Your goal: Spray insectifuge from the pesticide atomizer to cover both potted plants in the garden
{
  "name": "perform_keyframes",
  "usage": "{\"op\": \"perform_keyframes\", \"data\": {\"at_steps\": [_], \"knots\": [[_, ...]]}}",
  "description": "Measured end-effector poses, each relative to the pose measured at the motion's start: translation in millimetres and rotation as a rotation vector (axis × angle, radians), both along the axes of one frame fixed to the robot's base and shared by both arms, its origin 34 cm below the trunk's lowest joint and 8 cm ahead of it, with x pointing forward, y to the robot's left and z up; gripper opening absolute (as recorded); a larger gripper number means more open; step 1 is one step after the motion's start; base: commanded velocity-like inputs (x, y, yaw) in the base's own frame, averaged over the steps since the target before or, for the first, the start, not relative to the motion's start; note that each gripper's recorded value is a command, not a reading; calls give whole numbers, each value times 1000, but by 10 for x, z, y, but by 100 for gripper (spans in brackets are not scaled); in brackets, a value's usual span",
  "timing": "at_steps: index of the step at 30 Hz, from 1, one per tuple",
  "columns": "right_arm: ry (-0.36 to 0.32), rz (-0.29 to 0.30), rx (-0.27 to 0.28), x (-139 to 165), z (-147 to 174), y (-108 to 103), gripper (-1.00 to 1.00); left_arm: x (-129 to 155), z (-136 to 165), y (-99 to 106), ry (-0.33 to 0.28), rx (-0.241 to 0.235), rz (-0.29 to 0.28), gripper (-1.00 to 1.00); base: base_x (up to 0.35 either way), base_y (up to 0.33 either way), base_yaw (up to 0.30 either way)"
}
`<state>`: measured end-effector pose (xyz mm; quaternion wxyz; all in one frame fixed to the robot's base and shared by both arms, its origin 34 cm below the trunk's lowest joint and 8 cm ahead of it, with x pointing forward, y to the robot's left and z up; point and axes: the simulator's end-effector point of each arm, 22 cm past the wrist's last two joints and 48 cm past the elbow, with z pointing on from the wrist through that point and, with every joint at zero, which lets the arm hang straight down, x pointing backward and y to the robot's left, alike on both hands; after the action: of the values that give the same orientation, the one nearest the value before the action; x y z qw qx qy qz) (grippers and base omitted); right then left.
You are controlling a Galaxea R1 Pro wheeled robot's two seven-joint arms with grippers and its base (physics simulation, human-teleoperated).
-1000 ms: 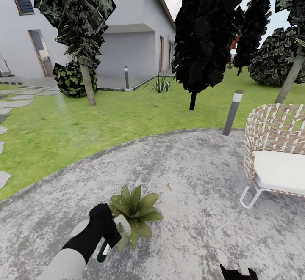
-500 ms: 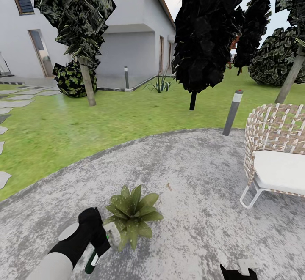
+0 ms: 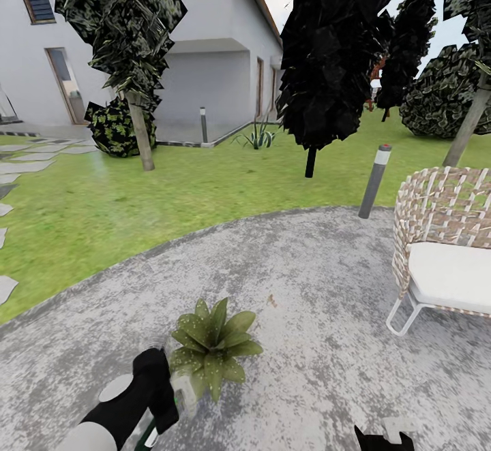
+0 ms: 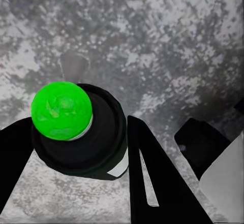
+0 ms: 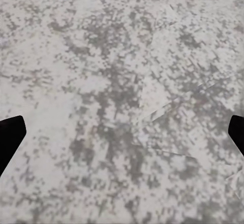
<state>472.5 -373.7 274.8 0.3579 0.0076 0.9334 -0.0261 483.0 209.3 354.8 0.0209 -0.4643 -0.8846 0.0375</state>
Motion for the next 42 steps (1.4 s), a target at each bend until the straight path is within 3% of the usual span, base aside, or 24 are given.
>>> {"op": "perform_keyframes", "data": {"at_steps": [3,7,17,22,23,25,42], "knots": [[-1,0,0,3,2,0,100,-20,-14,63,3,-3,27,-100,0,0,0],[-1,0,0,4,2,0,100,129,69,171,-21,-39,119,-100,0,0,0],[0,-1,0,0,0,-1,100,103,27,154,-24,-40,140,-100,0,0,0],[-2,-1,2,6,3,3,100,89,15,54,-20,-79,162,-100,0,0,9],[-2,-2,1,7,5,-1,100,181,20,-29,-57,-113,198,-100,0,0,167],[-1,0,2,3,2,3,100,306,24,-49,-110,-125,236,-100,0,0,268],[-3,-1,0,7,8,-14,100,322,24,-62,-117,-125,237,-100,0,0,53]]}}
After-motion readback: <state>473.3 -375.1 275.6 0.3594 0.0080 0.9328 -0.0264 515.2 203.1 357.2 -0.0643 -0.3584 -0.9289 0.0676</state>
